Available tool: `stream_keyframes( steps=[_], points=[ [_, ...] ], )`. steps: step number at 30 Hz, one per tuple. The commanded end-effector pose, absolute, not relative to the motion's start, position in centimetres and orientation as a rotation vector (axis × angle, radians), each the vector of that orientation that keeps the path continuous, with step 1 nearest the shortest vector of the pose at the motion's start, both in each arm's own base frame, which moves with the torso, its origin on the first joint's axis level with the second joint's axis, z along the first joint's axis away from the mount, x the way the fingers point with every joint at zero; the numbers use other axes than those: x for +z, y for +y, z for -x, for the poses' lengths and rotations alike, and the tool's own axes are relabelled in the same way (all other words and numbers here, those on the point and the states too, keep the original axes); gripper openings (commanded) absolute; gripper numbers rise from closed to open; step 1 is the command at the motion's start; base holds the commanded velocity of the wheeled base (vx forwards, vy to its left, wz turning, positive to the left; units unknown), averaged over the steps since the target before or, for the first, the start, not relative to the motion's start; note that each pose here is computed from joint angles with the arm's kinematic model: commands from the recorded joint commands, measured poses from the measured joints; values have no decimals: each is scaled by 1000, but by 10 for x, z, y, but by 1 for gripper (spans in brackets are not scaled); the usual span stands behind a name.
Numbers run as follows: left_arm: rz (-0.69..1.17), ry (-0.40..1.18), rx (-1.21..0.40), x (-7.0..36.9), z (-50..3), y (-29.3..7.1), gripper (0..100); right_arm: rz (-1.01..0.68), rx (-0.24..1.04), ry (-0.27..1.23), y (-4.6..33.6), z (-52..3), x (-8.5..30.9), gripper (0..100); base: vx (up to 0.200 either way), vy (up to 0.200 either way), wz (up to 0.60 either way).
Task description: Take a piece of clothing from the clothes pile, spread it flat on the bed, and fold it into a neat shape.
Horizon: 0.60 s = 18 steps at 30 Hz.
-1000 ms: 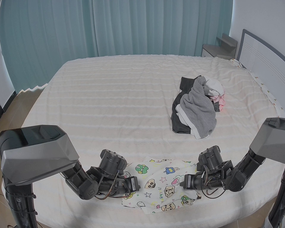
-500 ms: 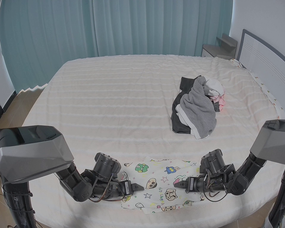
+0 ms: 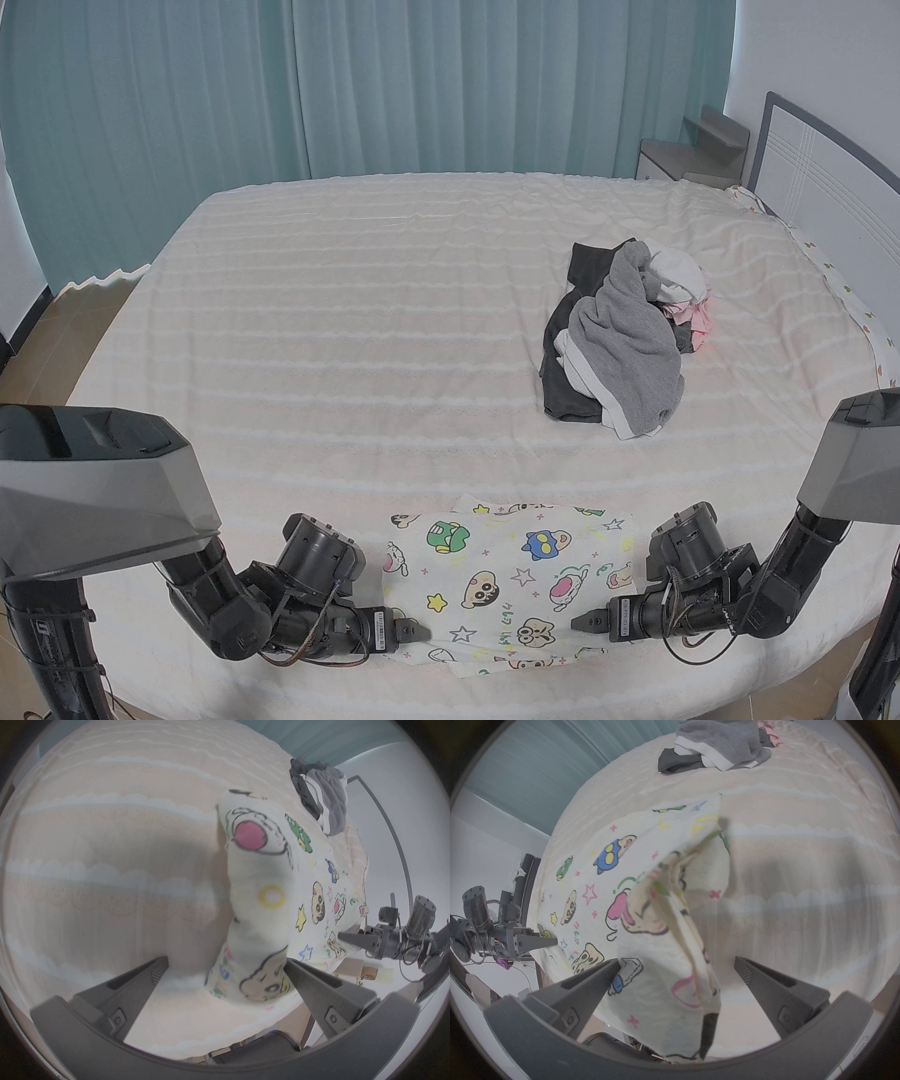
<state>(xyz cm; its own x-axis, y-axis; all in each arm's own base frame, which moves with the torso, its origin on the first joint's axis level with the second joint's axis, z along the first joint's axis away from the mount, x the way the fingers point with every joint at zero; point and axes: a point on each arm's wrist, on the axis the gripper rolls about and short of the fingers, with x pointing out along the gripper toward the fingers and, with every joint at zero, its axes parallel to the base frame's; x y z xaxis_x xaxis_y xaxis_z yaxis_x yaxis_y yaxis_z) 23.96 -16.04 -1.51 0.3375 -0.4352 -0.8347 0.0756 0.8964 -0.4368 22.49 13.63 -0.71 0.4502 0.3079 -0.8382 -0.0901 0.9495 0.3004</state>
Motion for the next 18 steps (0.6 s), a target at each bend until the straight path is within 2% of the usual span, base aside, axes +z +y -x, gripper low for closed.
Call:
stream_keyframes(
  steps=[1,10,18],
  points=[
    [326,1211,-340,-18,-231,-157,100,-211,235,1101,133,-219,-10,100,0,0,0],
    [328,1211,-344,-10,-221,-150,100,-181,251,1075,123,-206,1,100,0,0,0],
    [481,1105,-428,41,-209,-121,100,-214,323,877,111,-192,39,100,0,0,0]
  ],
)
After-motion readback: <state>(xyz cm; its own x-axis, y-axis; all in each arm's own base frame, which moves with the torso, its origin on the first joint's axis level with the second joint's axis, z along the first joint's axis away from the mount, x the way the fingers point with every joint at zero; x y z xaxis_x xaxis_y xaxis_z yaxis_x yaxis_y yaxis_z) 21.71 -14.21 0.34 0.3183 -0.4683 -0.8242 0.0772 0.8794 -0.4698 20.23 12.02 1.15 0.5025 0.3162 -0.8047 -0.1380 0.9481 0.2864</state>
